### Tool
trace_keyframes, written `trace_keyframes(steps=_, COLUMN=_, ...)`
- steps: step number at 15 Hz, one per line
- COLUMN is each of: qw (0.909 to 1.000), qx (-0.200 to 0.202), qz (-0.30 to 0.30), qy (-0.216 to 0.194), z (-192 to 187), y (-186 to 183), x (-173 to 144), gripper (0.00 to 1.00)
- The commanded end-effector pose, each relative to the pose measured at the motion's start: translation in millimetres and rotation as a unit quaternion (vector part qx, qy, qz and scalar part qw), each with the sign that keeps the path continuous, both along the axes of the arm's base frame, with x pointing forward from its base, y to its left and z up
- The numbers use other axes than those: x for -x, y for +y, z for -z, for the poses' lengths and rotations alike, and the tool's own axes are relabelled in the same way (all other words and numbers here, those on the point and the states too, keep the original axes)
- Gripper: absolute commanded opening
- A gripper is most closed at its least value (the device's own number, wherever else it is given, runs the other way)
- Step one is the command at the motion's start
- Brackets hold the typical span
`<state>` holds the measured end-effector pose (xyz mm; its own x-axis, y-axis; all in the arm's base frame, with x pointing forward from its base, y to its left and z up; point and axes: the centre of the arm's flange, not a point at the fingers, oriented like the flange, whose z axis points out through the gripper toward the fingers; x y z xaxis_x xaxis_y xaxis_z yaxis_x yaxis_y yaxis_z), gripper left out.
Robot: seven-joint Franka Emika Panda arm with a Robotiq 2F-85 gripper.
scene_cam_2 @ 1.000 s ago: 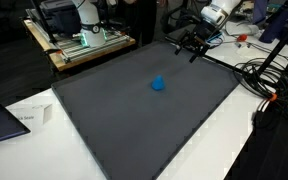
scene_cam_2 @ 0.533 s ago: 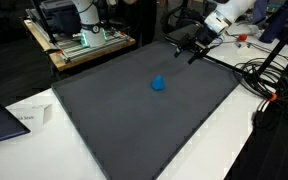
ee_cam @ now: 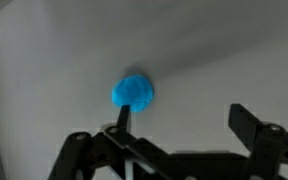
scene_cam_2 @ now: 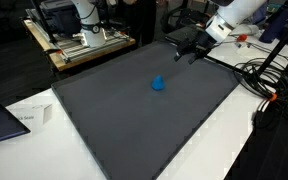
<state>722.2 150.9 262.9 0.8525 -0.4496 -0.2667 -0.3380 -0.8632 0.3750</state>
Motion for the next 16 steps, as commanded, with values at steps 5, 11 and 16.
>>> trace_keyframes(steps=5, qw=0.9919, qx=-0.122, qz=-0.028, qy=0.023, z=-17.0, y=-40.3, x=-49.1, gripper=1.0)
trace_keyframes(steps=11, qw=0.9751, qx=-0.215, qz=-0.045, qy=0.025, z=-27.6, y=-84.2, x=-54.5, gripper=1.0)
trace_keyframes(steps=16, qw=0.961, qx=-0.273, qz=-0.041, qy=0.017, z=-33.5, y=-122.6, x=-54.8, gripper=1.0)
